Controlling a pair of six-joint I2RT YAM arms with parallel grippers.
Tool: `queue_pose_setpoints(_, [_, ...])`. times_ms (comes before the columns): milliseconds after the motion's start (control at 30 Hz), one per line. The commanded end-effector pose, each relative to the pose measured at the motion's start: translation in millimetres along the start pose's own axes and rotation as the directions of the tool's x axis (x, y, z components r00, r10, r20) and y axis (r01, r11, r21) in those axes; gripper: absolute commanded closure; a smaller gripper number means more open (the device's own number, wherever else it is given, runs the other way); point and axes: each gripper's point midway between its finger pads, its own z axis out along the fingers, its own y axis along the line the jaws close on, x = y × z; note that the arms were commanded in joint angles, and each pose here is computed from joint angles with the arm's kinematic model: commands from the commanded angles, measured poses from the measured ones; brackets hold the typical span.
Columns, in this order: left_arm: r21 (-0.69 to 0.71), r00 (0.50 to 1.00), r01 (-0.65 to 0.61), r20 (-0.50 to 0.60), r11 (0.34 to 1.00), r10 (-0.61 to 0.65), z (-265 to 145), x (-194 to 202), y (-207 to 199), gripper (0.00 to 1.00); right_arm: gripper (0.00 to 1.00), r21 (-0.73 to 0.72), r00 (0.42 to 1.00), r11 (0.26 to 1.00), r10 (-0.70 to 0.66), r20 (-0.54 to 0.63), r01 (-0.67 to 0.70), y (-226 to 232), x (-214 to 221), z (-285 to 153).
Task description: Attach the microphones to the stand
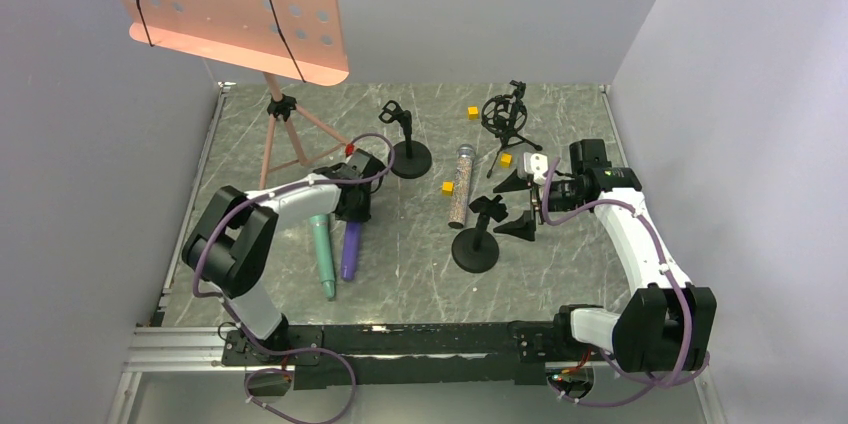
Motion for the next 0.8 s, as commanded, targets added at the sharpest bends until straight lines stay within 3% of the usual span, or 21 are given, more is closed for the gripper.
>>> queue_pose_setpoints(0, [0.113, 0.999, 0.025, 0.043, 0.993, -0.030, -19, -14, -16, 0.98, 0.06, 0.002, 0.999, 0.999, -0.038, 0.020, 0.038, 1, -11, -3])
queue_pose_setpoints(133, [0.385, 0.973, -0.049, 0.226, 0.922, -0.042, -82, -38, -50, 1.00, 0.01, 0.043, 1.000, 0.999, 0.008, -0.014, -0.008, -10, -12, -15])
queue_pose_setpoints(200, [0.552, 0.941, -0.141, 0.333, 0.822, -0.062, -127, -48, -72, 1.00, 0.00, 0.052, 1.000, 0.998, 0.023, -0.018, -0.022, -12, -16, -21])
queue_pose_setpoints(300, [0.673, 0.856, -0.294, 0.502, 0.678, -0.127, -199, -64, -90, 1.00, 0.00, 0.081, 0.999, 0.996, 0.035, -0.029, -0.032, -15, -26, -32])
queue_pose_setpoints(433, [0.718, 0.746, -0.485, 0.638, 0.500, -0.193, -290, -81, -111, 1.00, 0.00, 0.147, 0.998, 0.988, 0.044, -0.034, -0.039, -22, -57, -46])
queue_pose_setpoints(533, [0.713, 0.697, -0.589, 0.686, 0.381, -0.207, -344, -92, -137, 1.00, 0.00, 0.137, 0.999, 0.990, 0.037, -0.010, -0.036, -17, -88, -51])
queue_pose_setpoints(767, [0.643, 0.583, -0.726, 0.764, 0.245, -0.277, -433, -134, -205, 1.00, 0.01, -0.128, 0.969, 0.973, 0.208, 0.136, -0.191, 28, -150, -16])
